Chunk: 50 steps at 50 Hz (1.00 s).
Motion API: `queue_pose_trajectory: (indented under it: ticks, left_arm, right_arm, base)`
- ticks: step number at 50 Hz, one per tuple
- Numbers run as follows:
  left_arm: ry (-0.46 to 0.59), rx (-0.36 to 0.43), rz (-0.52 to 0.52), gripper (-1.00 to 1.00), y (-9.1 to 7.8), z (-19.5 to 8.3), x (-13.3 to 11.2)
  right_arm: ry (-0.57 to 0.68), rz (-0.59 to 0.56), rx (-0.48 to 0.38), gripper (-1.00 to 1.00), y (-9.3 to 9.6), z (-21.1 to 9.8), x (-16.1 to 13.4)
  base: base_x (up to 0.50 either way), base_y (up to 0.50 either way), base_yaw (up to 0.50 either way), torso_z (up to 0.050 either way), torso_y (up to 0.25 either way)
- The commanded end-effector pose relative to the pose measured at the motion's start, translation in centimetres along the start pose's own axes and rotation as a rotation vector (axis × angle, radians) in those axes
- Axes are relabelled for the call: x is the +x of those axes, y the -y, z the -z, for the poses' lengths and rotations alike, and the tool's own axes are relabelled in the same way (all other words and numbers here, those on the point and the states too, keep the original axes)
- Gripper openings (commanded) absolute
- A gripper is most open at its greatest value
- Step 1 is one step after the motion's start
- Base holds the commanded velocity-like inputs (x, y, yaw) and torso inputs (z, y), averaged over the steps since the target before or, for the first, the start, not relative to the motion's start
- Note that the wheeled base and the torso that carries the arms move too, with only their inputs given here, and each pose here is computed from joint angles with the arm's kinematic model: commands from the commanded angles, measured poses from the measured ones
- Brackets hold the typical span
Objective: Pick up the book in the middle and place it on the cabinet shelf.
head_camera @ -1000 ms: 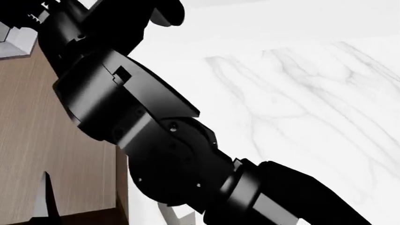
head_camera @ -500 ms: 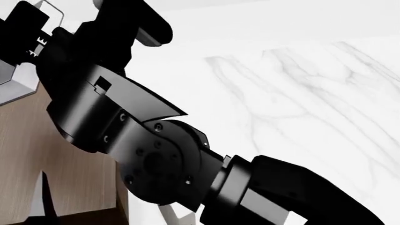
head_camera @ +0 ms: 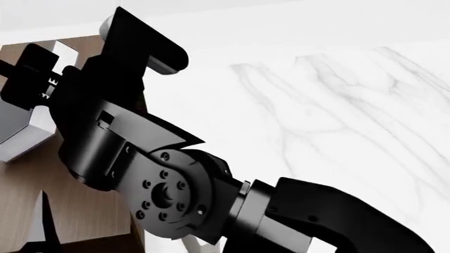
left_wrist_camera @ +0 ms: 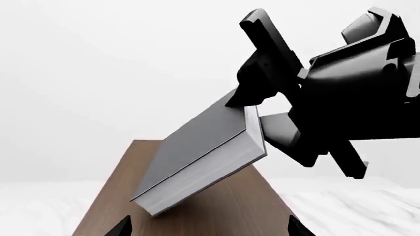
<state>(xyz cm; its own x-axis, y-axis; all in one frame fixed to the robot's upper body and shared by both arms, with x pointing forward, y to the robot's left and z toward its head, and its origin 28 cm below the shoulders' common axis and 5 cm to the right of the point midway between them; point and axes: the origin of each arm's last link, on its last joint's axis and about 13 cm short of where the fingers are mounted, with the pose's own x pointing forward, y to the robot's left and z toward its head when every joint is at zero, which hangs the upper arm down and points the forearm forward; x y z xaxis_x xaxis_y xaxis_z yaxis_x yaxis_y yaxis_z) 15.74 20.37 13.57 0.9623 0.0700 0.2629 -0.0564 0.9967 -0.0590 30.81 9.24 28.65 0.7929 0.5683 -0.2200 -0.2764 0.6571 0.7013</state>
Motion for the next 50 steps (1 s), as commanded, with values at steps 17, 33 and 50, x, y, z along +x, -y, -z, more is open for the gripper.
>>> queue_pose_trajectory:
  ticks: [17,33,50]
  left_arm:
    - [0.029,-0.026,0.006,1.0,-0.2,-0.3,0.1]
    - [0.028,-0.025,0.008,1.0,-0.1,-0.3,0.2]
    - [0.027,-0.025,0.006,1.0,-0.2,-0.2,0.1]
  right_arm:
    - [0.042,-0.05,-0.052,-1.0,-0.2,-0.3,0.6]
    - [0.024,-0.074,-0.038,1.0,0.2,-0.1,0.8]
    - [0.051,-0.013,0.013,1.0,2.8,-1.0,1.2]
  base:
    - [0.0,0.0,0.0,0.0,0.001]
    - [0.0,0.0,0.0,0.0,0.001]
    - [0.0,0.0,0.0,0.0,0.0]
